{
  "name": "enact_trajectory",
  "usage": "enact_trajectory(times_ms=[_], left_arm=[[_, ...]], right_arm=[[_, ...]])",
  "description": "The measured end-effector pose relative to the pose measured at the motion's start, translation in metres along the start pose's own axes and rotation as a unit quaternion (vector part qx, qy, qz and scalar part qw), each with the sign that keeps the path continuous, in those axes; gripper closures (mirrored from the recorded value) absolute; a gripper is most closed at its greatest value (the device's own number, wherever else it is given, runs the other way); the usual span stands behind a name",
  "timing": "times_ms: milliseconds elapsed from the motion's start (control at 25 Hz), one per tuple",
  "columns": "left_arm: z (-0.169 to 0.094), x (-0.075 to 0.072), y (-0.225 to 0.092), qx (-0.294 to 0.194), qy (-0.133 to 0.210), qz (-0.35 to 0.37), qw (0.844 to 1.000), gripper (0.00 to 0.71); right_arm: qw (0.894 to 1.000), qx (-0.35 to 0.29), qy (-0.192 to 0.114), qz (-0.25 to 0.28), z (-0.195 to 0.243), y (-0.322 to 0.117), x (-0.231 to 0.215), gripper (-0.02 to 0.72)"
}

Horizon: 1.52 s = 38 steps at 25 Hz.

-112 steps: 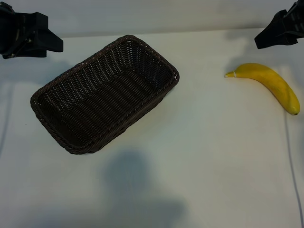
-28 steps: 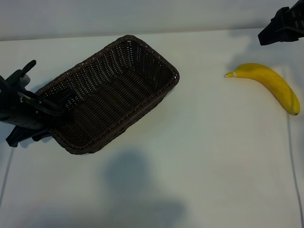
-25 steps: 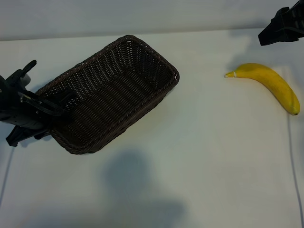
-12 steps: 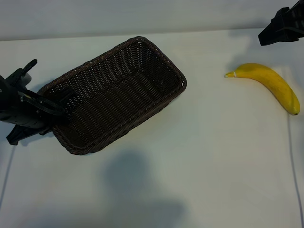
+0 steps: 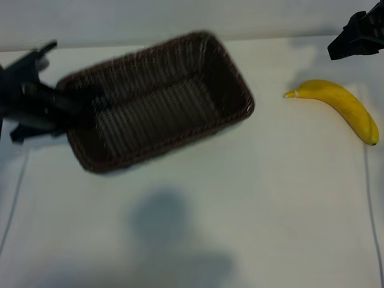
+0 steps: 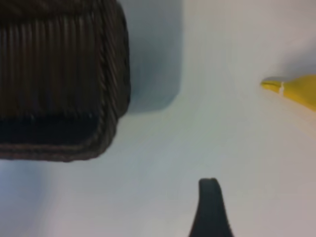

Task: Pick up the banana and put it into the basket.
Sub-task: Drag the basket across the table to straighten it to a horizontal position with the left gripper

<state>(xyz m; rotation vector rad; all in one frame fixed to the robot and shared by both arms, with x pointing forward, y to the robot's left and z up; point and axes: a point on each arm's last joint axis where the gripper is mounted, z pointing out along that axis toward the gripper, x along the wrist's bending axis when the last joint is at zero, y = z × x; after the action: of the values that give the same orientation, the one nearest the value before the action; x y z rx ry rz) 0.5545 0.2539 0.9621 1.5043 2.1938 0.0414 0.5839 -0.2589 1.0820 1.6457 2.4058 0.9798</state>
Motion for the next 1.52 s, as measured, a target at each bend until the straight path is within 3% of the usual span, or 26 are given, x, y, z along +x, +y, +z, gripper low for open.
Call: enact_trajectory(times_ms=[240,440,640,760,960,1520], left_arm=[[-0.028,-0.029,0.035,-0.034,-0.034,0.051,0.997,0.554],[-0.039,-0.038,0.044,-0.037,-0.044,0.075,0.996,0.554],[-0.017,-0.038,0.042,0.024,-0.048,0.108,0.993,0.554],[0.000,-0.046,0.043,0.076,-0.087,0.140,0.983,0.554],[0.013,-0.060,0.059,0.100,-0.123,0.154,0.975,0.554],[0.036,-0.049,0.061,0.138,-0.075,0.162,0.974,0.554]], right_arm=[[1.000,0.001,0.000,0.000,0.000,0.000,0.000,0.181],[1.000,0.001,0.000,0.000,0.000,0.000,0.000,0.181],[1.000,0.001,0.000,0.000,0.000,0.000,0.000,0.181],[1.000,0.001,0.000,0.000,0.000,0.000,0.000,0.181],[1.000,0.001,0.000,0.000,0.000,0.000,0.000,0.181],[1.000,0.000,-0.002,-0.001,0.000,0.000,0.000,0.181]])
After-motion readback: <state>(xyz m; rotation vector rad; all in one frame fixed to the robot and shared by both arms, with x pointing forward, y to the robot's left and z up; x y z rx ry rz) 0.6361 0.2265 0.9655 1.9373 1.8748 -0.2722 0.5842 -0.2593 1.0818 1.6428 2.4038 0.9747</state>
